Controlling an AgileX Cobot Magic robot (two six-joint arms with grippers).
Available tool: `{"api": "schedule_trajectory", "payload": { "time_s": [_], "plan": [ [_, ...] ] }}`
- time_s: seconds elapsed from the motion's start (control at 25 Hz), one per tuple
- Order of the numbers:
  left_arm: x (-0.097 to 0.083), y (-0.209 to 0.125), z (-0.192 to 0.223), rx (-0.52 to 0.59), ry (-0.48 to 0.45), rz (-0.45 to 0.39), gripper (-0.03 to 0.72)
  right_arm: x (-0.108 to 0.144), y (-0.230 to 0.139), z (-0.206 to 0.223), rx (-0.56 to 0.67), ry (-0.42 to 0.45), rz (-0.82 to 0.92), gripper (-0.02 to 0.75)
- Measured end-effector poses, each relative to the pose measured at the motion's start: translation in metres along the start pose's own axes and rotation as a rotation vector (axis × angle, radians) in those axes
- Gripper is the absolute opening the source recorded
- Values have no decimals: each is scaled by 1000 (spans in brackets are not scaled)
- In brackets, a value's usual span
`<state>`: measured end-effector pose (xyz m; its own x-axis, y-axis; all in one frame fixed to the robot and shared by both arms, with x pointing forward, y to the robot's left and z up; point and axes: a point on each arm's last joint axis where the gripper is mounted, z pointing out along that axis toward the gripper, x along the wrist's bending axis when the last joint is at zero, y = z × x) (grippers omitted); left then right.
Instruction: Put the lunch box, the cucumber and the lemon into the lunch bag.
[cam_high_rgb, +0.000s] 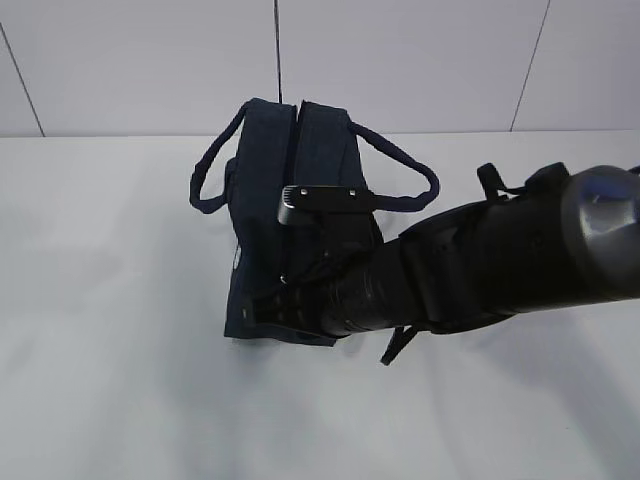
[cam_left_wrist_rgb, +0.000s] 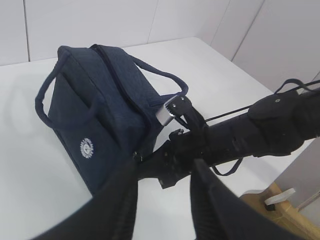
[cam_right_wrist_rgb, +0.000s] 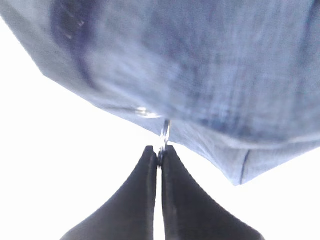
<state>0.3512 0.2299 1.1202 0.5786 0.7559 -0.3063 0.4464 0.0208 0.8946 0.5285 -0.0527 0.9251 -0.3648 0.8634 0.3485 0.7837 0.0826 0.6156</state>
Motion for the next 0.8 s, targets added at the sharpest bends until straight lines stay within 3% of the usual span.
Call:
{"api": "schedule_trajectory", "payload": {
  "time_s": [0.08, 0.8],
  "plan": [
    [0, 0, 0, 0, 0, 0, 239, 2, 4, -5, -15, 7, -1, 0],
    [0, 0, 0, 0, 0, 0, 239, 15, 25, -39, -112, 61, -8, 0]
  ]
}}
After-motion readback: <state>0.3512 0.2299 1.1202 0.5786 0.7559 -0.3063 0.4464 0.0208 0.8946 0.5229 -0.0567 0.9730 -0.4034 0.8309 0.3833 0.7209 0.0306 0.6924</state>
